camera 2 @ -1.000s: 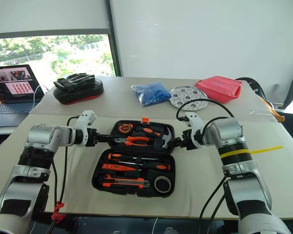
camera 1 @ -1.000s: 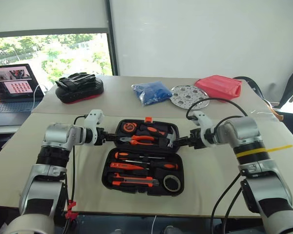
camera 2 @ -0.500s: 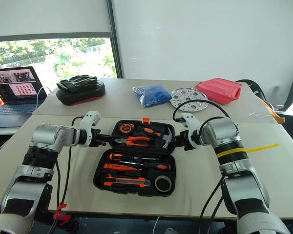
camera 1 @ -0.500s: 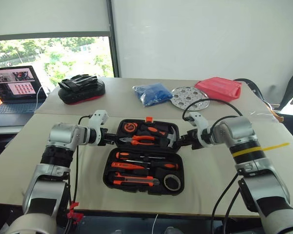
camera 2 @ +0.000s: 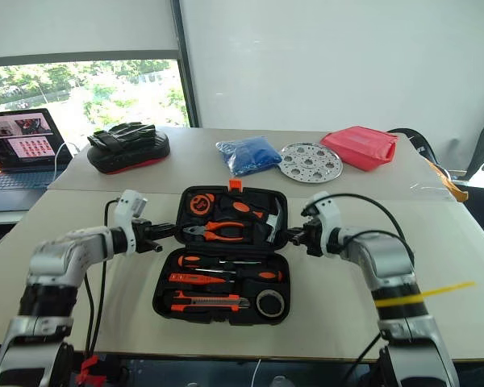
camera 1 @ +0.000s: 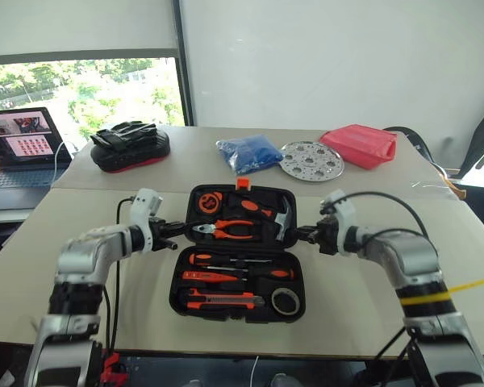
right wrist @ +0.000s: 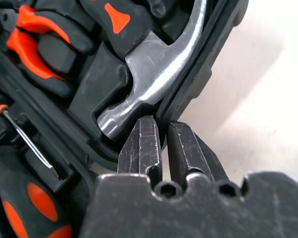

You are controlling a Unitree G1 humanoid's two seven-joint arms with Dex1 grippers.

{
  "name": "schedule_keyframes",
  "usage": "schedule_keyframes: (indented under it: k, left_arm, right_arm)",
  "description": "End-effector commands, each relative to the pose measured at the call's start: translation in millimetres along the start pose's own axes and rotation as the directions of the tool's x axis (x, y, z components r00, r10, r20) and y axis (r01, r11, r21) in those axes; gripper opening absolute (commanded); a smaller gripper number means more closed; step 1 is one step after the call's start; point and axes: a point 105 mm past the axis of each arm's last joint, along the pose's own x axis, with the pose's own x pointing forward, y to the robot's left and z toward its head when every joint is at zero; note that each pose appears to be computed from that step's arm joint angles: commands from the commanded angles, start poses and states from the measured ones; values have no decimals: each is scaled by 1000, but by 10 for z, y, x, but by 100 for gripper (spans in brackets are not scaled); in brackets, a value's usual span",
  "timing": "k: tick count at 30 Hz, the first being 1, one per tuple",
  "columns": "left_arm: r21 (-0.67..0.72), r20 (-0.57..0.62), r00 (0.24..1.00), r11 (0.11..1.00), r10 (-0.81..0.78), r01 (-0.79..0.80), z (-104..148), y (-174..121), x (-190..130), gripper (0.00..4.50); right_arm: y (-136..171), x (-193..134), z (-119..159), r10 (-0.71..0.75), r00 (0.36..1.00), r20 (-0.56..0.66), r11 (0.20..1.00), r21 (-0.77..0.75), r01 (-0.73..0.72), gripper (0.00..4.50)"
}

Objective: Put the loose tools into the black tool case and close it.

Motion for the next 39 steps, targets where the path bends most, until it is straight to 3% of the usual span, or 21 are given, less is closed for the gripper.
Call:
schedule_keyframes:
  k: [1, 8, 13, 16, 18, 20, 23, 24, 25, 29, 34, 39]
  left_arm:
    - [190, 246, 954, 973, -173, 128, 276, -318, -126, 3]
    - [547, 248, 941, 835, -230, 60, 13, -468, -249, 3]
    - [724, 181, 941, 686, -285, 69, -232, -618, -314, 3]
    - [758, 199, 940, 652, -277, 32, -258, -600, -364, 3]
    - [788, 176, 938, 613, -298, 48, -293, -622, -387, 0]
    - [805, 152, 933, 589, -325, 74, -312, -646, -401, 0]
    - [821, 136, 928, 563, -347, 90, -316, -661, -408, 0]
    - [836, 116, 924, 538, -365, 107, -325, -680, -418, 81]
    - [846, 101, 921, 519, -377, 119, -332, -694, -424, 94]
    - [855, 76, 927, 502, -367, 129, -354, -631, -508, 239]
    - [817, 35, 951, 556, -307, 150, -399, -460, -714, 427]
    - [703, -3, 984, 699, -178, 129, -396, -138, -995, 443]
  right_arm:
    - [217, -193, 462, 106, 942, 318, 950, -313, -1, 0]
    - [425, -331, 229, 197, 882, 428, 828, -554, 84, 0]
    - [486, -398, 42, 253, 880, 401, 743, -663, 89, 0]
    - [508, -448, -106, 317, 887, 335, 695, -718, 23, 0]
    - [516, -473, -202, 356, 892, 279, 642, -766, -17, 91]
    - [539, -508, -224, 393, 884, 253, 551, -835, -5, 152]
    - [539, -520, -251, 414, 880, 234, 488, -873, 3, 252]
    - [549, -527, -269, 426, 879, 216, 457, -889, -3, 292]
    - [555, -532, -282, 435, 877, 204, 436, -900, -7, 313]
    - [571, -567, -368, 461, 877, 138, 345, -938, -34, 446]
    - [496, -684, -506, 437, 896, 79, 326, -942, -76, 450]
    - [395, -870, -635, 395, 918, 6, 363, -920, -150, 450]
